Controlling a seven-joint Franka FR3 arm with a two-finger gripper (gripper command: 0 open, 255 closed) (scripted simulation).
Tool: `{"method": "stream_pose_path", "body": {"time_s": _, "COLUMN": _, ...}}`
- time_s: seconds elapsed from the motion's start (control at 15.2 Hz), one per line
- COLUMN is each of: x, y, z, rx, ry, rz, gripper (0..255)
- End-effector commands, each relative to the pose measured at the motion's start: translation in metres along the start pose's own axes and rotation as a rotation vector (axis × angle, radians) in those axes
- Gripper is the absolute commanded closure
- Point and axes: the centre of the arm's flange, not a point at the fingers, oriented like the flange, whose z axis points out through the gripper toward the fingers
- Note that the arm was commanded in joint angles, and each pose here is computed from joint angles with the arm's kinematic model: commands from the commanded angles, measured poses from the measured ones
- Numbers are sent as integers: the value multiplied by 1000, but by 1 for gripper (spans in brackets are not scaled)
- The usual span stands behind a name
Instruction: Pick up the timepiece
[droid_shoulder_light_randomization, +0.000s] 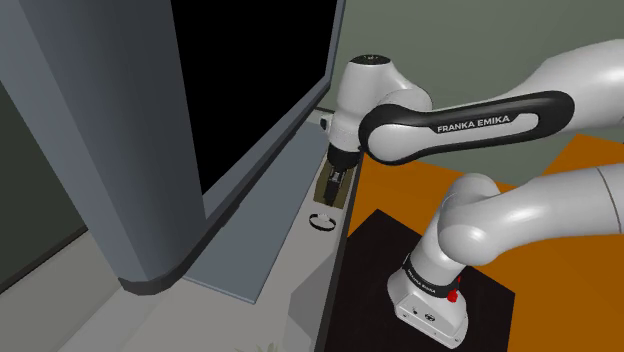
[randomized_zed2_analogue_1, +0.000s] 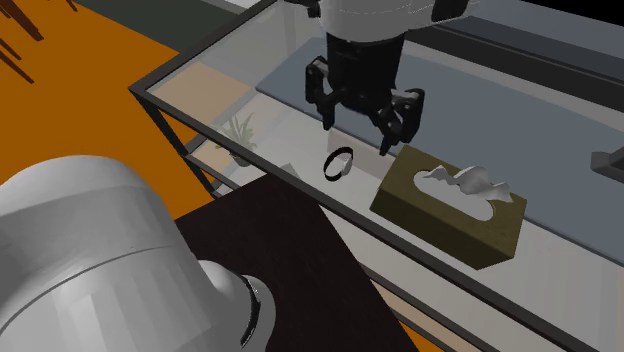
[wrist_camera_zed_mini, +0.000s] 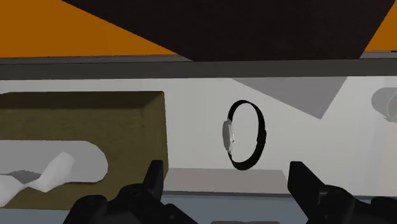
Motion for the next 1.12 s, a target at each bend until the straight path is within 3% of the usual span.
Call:
{"method": "stream_pose_path", "body": {"time_s": 0.0, "x": 0, "y": -13, "z": 23, "rx": -15, "ry": -7, "rz": -36, "gripper": 0}}
{"method": "stream_pose_path", "body": {"time_s": 0.66, "x": -1, "y": -19, "z": 67, "rx": -17, "ry": -8, "rz": -42, "gripper": 0}}
{"method": "stream_pose_path", "body": {"time_s": 0.73, "x": -1, "y": -19, "z": 67, "rx": -17, "ry": -8, "rz": -42, "gripper": 255}}
{"method": "stream_pose_path", "body": {"time_s": 1.06, "x": -1, "y": -19, "z": 67, "rx": -17, "ry": -8, "rz": -42, "gripper": 255}}
